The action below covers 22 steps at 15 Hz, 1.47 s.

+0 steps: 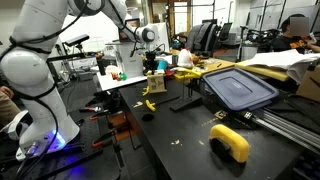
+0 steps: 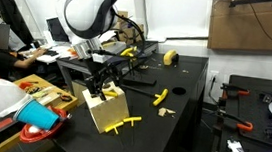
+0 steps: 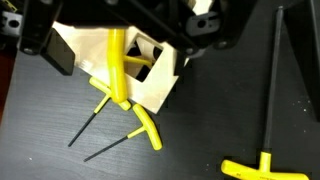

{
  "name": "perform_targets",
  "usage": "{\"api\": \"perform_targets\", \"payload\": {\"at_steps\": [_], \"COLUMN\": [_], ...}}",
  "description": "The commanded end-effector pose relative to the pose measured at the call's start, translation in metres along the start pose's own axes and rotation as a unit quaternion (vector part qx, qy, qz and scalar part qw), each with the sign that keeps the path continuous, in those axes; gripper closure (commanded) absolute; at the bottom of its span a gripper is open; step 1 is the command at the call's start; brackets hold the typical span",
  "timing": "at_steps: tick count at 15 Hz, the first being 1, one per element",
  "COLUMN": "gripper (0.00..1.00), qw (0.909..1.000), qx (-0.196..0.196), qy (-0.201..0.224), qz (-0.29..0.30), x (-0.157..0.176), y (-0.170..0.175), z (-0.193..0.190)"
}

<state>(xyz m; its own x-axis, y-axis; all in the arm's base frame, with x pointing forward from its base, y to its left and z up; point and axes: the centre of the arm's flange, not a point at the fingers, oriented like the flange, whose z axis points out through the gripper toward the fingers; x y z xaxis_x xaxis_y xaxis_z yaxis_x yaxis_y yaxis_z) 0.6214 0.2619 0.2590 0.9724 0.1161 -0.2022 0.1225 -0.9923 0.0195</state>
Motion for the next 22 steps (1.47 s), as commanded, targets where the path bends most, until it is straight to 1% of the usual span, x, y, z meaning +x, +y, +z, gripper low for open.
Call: {"api": "perform_targets", "payload": {"at_steps": [1,7,16,17,18,19,20,21,22], "gripper": [0.00,0.00,0.00,0.05,0.09,0.29,0.31,0.38,0.47], "qw": [1.0000,0.9996,0.9994,0.9994,0.9994,0.9994,0.9994,0.9994,0.9994], "qx": [-0.007,-0.026,-0.034,-0.034,-0.034,-0.034,-0.034,-0.034,-0.034], "qy": [0.002,0.009,0.006,0.006,0.006,0.005,0.005,0.005,0.006], "qz": [0.004,0.004,0.001,0.000,0.000,0.001,0.001,0.001,0.000], "x": [-0.0008,-0.0002,0.0016,0.0018,0.0020,0.0021,0.0023,0.0025,0.0030], "y": [0.0017,0.0031,0.0051,0.0056,0.0059,0.0065,0.0070,0.0073,0.0070], "z": [-0.0016,-0.0078,-0.0057,-0.0054,-0.0051,-0.0045,-0.0041,-0.0037,-0.0043]}}
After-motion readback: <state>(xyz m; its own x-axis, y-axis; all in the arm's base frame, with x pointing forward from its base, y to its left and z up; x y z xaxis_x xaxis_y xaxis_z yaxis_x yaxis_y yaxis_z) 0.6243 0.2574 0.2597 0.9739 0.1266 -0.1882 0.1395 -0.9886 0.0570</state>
